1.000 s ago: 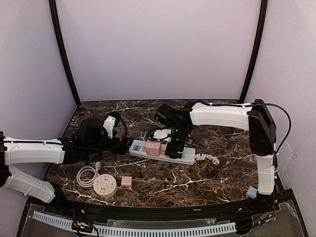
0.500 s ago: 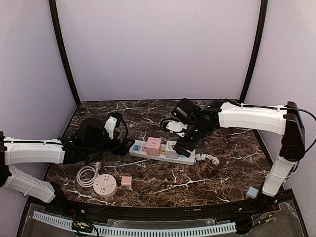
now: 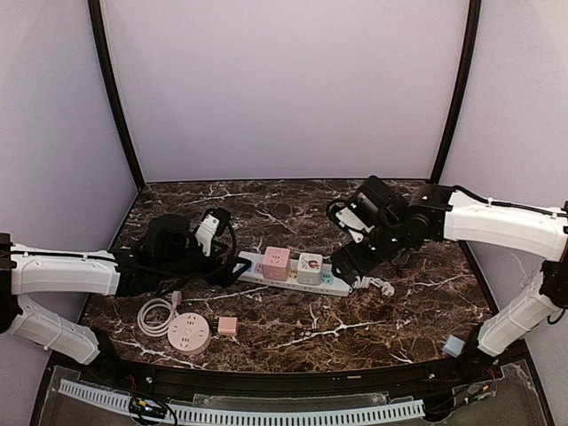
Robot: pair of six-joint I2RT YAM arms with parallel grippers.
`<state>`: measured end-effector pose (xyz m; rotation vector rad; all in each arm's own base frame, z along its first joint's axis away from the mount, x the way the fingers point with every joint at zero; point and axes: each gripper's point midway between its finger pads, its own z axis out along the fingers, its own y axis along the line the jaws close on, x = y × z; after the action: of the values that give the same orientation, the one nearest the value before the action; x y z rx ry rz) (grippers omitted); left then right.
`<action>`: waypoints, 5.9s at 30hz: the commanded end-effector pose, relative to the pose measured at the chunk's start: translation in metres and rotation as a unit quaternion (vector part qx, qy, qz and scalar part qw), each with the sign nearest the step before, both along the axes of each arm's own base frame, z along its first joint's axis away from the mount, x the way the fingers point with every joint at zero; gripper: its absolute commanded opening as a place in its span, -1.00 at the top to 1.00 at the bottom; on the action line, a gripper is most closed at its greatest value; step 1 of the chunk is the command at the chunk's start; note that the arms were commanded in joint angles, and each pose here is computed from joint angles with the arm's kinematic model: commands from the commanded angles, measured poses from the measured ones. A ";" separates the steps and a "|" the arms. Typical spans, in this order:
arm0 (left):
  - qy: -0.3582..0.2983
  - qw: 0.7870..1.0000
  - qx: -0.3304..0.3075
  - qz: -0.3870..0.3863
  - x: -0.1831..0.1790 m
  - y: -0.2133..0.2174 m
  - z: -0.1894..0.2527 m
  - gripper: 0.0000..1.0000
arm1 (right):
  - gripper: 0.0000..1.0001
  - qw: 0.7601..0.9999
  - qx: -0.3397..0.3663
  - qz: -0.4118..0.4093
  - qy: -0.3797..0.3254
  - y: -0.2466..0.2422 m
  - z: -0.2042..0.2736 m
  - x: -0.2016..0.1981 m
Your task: Insert the plug
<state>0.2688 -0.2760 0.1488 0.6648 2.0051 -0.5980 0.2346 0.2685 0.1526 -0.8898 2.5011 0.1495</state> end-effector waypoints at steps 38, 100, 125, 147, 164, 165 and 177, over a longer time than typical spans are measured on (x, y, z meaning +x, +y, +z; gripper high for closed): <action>0.100 0.989 0.025 0.107 0.063 0.003 -0.079 -0.49 | -0.42 0.991 -0.020 -0.129 -0.024 0.002 -0.129 0.049; 0.233 0.860 0.217 0.398 -0.050 0.162 -0.081 -0.41 | -0.89 0.953 0.260 0.075 -0.140 0.092 0.008 0.081; 0.281 0.857 0.209 0.378 -0.056 0.150 -0.124 0.42 | -0.88 0.957 0.246 0.066 -0.141 0.072 0.001 0.066; 0.270 0.903 0.171 0.288 -0.013 0.026 -0.119 0.68 | -0.90 0.959 0.212 0.012 -0.185 0.028 0.011 0.061; 0.251 0.935 0.078 0.239 0.025 -0.090 -0.116 0.69 | -0.91 0.955 0.210 -0.043 -0.203 -0.003 0.019 0.060; 0.248 0.937 0.072 0.237 0.028 -0.094 -0.118 0.69 | -0.91 0.955 0.211 -0.044 -0.203 -0.004 0.020 0.060; 0.184 0.943 0.177 0.213 0.024 -0.069 -0.117 0.69 | -0.97 0.961 0.230 -0.006 -0.150 0.010 0.003 0.043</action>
<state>0.3028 -0.3689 0.0336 0.2267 2.5316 -0.2295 0.2879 0.2704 0.1688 -0.5894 2.0267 0.4560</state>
